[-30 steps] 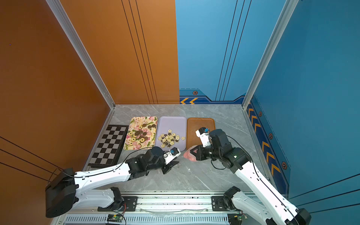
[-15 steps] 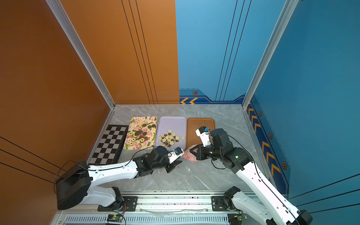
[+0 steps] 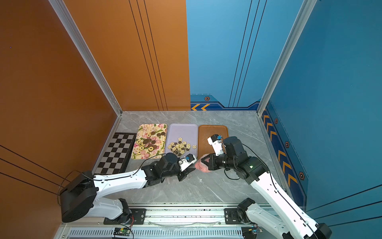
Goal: Pour cookies out of the ziploc bag
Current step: 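Pour the cookies out of the ziploc bag onto the tray.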
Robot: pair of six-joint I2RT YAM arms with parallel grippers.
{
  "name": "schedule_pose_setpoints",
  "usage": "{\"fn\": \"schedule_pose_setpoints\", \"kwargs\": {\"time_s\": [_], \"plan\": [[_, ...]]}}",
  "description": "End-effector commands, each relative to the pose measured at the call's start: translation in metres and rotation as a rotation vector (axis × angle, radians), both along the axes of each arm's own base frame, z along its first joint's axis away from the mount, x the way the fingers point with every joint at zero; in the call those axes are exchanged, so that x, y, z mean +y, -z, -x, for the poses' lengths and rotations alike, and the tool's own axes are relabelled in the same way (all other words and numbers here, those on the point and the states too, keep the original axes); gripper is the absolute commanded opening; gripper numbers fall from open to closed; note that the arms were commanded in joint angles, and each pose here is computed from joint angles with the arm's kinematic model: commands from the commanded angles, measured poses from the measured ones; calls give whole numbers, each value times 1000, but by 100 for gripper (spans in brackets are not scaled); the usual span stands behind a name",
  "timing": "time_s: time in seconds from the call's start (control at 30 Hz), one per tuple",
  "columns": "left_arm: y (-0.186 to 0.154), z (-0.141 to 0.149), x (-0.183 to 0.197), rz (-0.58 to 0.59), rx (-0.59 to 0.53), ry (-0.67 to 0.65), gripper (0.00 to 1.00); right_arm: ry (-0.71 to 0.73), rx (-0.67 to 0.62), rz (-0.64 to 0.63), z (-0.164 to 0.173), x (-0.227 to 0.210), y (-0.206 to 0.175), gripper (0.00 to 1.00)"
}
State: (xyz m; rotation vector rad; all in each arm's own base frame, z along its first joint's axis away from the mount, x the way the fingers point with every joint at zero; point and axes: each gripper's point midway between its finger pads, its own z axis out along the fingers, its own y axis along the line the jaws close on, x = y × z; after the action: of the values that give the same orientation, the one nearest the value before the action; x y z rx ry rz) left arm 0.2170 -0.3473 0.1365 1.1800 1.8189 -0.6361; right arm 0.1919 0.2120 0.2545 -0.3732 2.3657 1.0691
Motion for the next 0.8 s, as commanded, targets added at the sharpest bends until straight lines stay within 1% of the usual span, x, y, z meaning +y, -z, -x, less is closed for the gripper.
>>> {"fn": "schedule_pose_setpoints", "kwargs": {"time_s": [0.0,0.23,0.27,0.3,0.57,0.67,0.77], "plan": [[-8,-1,-9,21,-14,38,23,-7,-33,-45,1,2,-17,0],[-5,0,-15,17,-6,63,12,-7,-34,-62,-3,6,-22,0],[-6,0,-15,19,-8,63,10,-7,-35,-67,-3,6,-23,0],[-6,0,-16,18,-8,63,0,-8,-36,-71,-3,7,-24,0],[-10,-4,-15,24,-20,40,0,11,-40,-60,-5,3,-19,0],[-14,-6,-15,57,-5,27,0,91,-43,-32,-17,-11,-10,0],[-16,-12,-19,91,50,15,0,168,-25,-13,-31,-27,5,0]]}}
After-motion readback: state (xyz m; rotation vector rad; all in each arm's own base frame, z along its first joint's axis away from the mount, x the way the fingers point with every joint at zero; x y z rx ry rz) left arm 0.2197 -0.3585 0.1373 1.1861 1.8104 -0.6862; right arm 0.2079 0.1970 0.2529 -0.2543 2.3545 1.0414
